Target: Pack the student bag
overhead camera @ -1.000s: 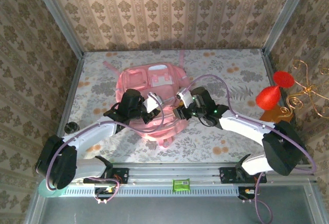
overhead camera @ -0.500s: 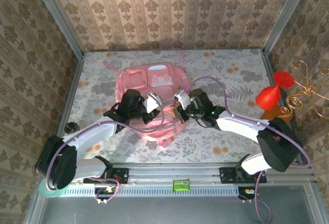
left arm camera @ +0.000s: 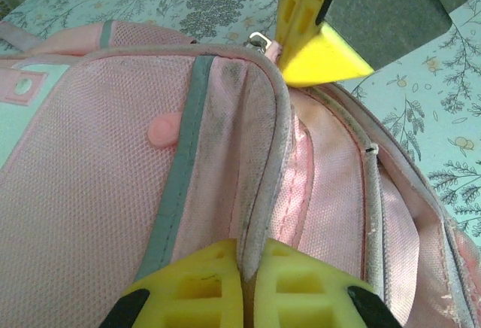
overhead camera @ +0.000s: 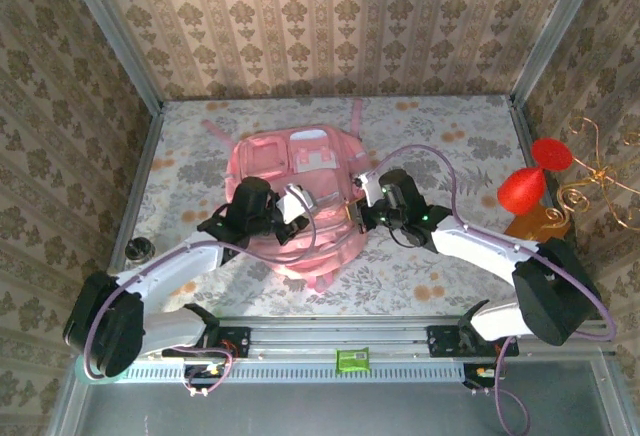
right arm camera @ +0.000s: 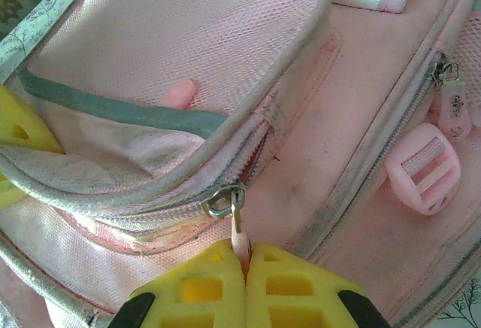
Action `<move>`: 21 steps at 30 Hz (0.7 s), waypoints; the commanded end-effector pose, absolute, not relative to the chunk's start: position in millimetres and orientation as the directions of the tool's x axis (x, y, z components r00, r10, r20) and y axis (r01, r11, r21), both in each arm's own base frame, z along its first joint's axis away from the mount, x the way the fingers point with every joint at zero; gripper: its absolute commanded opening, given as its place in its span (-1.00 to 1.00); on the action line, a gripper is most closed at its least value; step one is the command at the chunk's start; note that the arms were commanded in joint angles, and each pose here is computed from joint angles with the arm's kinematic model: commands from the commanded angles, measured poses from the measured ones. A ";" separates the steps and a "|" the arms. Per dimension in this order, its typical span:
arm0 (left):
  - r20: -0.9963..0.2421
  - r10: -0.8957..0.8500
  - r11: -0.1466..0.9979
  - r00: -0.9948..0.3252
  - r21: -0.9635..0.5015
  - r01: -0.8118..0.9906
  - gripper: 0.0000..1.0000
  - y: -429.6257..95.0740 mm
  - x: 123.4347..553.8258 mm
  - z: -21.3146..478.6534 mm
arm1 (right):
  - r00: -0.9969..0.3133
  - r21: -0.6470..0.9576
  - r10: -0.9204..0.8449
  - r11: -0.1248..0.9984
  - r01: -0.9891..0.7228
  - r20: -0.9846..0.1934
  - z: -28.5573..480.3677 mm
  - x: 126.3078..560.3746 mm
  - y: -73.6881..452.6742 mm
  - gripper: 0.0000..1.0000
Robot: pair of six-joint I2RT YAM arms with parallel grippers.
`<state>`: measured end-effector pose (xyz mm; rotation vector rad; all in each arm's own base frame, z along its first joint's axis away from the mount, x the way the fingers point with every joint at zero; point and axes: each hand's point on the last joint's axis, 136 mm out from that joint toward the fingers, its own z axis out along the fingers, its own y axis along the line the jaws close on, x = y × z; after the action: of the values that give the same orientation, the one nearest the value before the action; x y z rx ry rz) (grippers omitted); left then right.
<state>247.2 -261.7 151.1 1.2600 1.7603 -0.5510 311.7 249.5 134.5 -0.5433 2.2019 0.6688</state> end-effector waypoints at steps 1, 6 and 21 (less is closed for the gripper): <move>-0.862 0.498 0.452 -0.097 0.162 0.877 -1.00 -248.3 258.4 164.9 | -0.697 0.292 -0.110 0.854 -0.431 -0.709 121.0 323.3 221.7 -1.00; -0.845 0.525 0.480 -0.102 0.195 0.856 -0.45 -242.2 263.6 166.5 | -0.660 0.345 -0.128 0.770 -0.537 -0.741 136.1 303.1 252.8 -1.00; -0.766 0.642 0.337 0.029 0.316 0.887 0.28 -271.4 234.0 167.8 | -0.562 0.387 -0.128 0.601 -0.699 -0.817 170.8 261.5 314.2 -1.00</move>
<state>228.0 -273.7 170.6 1.3472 1.6794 -0.4028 265.4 299.5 141.0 -0.6353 2.1607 0.8346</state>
